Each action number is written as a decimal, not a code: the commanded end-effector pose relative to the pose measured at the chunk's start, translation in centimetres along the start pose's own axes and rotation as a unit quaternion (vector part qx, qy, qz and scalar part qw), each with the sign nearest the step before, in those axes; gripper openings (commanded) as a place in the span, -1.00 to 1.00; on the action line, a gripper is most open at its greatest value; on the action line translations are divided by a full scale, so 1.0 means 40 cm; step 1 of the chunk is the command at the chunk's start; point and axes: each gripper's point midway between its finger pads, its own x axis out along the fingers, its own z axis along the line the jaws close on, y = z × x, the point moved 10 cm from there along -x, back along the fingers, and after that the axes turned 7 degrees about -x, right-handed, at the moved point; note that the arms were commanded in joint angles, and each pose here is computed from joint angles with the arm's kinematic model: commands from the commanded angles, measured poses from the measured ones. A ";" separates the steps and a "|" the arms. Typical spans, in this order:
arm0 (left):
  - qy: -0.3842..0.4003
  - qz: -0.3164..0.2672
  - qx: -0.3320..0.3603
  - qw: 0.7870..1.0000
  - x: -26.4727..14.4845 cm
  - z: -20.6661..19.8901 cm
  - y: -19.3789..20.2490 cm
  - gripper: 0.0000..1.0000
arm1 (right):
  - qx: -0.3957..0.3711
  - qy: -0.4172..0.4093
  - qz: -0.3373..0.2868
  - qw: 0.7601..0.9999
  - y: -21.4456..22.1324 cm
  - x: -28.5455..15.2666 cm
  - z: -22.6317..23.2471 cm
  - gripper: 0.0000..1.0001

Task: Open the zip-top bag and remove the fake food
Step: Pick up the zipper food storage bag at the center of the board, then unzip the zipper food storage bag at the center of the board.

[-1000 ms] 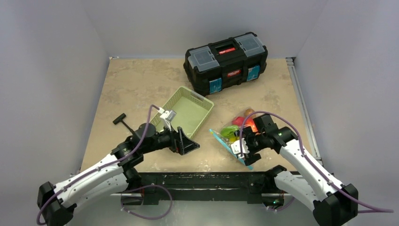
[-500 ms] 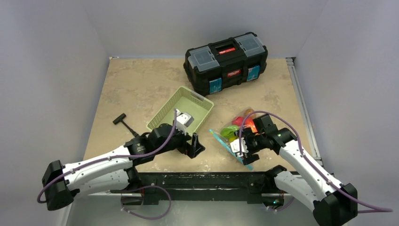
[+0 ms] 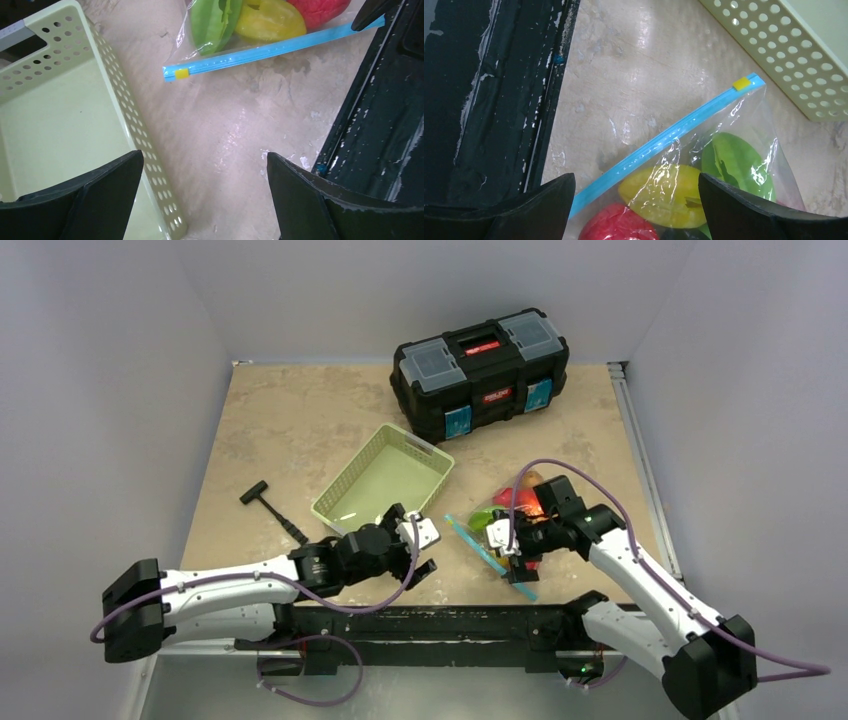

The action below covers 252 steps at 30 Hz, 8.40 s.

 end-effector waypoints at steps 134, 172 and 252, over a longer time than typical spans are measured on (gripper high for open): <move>0.205 0.047 0.028 0.977 -0.054 0.066 -0.543 -1.00 | 0.037 0.112 -0.213 0.970 -0.258 -0.318 -0.214 0.95; 0.257 -0.052 -0.084 0.961 -0.040 0.017 -0.410 0.09 | 0.092 0.036 -0.260 0.960 -0.202 -0.120 -0.190 -1.00; 0.220 -0.035 -0.147 0.964 0.000 -0.002 -0.271 -1.00 | 0.073 0.023 -0.269 0.960 -0.217 -0.127 -0.169 -1.00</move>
